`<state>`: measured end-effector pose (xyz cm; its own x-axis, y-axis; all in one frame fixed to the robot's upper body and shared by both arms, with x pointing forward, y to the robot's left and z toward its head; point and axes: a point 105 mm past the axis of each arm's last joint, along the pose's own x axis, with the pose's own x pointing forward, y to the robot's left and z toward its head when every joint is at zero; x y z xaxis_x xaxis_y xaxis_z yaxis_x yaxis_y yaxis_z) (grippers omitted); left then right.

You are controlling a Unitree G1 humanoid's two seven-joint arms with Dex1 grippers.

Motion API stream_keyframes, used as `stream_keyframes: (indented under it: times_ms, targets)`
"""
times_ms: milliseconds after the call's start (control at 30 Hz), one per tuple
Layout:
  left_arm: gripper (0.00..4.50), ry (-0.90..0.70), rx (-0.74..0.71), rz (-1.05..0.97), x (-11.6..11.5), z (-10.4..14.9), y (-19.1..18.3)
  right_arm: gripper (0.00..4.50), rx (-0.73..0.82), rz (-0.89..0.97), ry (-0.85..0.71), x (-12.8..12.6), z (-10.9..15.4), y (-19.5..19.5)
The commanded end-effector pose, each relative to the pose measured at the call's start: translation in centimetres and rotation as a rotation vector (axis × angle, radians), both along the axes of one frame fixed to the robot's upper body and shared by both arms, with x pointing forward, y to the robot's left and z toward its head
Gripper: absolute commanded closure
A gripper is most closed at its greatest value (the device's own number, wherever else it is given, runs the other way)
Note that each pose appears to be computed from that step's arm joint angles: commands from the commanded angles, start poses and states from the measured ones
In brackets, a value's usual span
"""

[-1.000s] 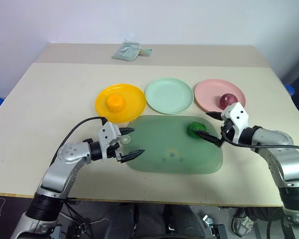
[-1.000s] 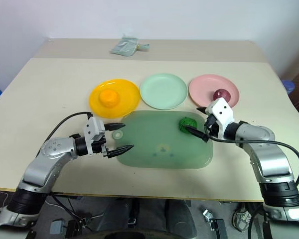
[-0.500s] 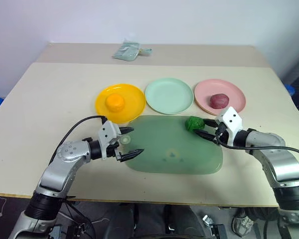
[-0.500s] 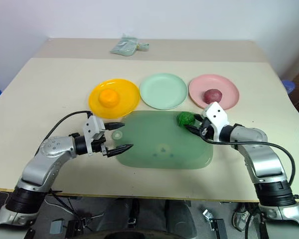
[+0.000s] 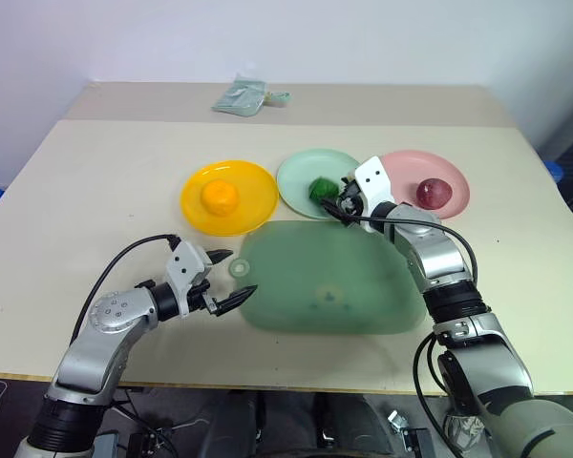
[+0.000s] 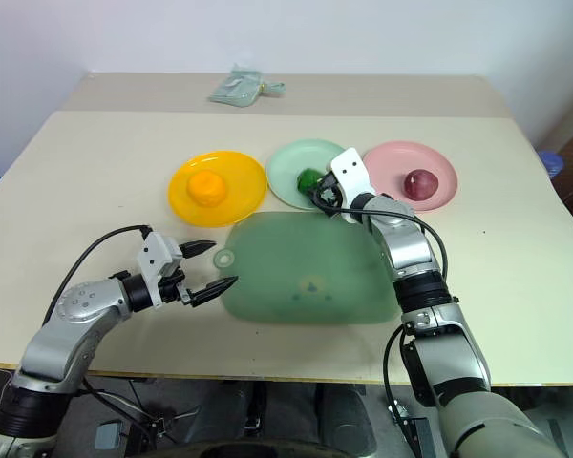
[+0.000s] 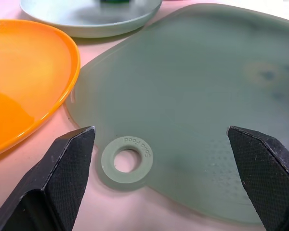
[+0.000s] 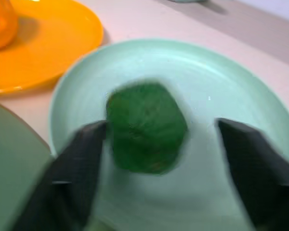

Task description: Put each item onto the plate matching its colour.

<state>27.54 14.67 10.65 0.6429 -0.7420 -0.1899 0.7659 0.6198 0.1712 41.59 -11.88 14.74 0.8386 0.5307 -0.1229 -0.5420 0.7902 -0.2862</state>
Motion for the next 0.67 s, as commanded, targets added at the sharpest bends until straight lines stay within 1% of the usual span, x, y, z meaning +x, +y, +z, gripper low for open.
stream_keyframes:
  times_ms: [33, 100, 133, 233, 300, 400, 433, 533, 667]
  targets:
    - [0.00, -0.061, -0.021, 0.041, -0.3, 1.4, 0.4, 0.02, -0.020, 0.056, -0.160, -1.2, 3.3, -1.1]
    - [0.00, -0.061, -0.031, 0.066, -0.4, 1.4, 0.7, 0.02, -0.037, 0.082, -0.167, -2.1, 3.3, -1.9]
    - [0.00, -0.065, -0.038, 0.087, -0.3, 1.4, 1.0, 0.02, -0.036, 0.086, -0.165, -2.6, 3.3, -2.9]
    - [0.00, -0.108, -0.055, 0.234, 0.2, 1.9, 4.2, 0.02, 0.008, 0.085, -0.115, -5.2, 3.4, -7.1]
    - [0.00, -0.128, -0.055, 0.326, 0.3, 2.1, 6.4, 0.02, -0.007, 0.078, -0.060, -7.1, 2.6, -9.7]
    - [0.00, -0.116, -0.010, 0.407, -0.6, 1.5, 9.6, 0.02, -0.040, 0.031, 0.019, -10.0, 1.1, -13.3]
    - [0.00, -0.112, 0.002, 0.417, -0.8, 1.3, 10.1, 0.02, -0.041, 0.023, 0.032, -10.5, 0.9, -13.9]
    - [0.00, -0.109, 0.018, 0.434, -1.1, 1.2, 10.8, 0.02, -0.031, -0.016, 0.057, -11.4, 0.8, -15.3]
    - [0.00, -0.118, 0.015, 0.440, -0.8, 1.7, 10.5, 0.02, -0.048, -0.036, 0.064, -11.3, 0.8, -15.9]
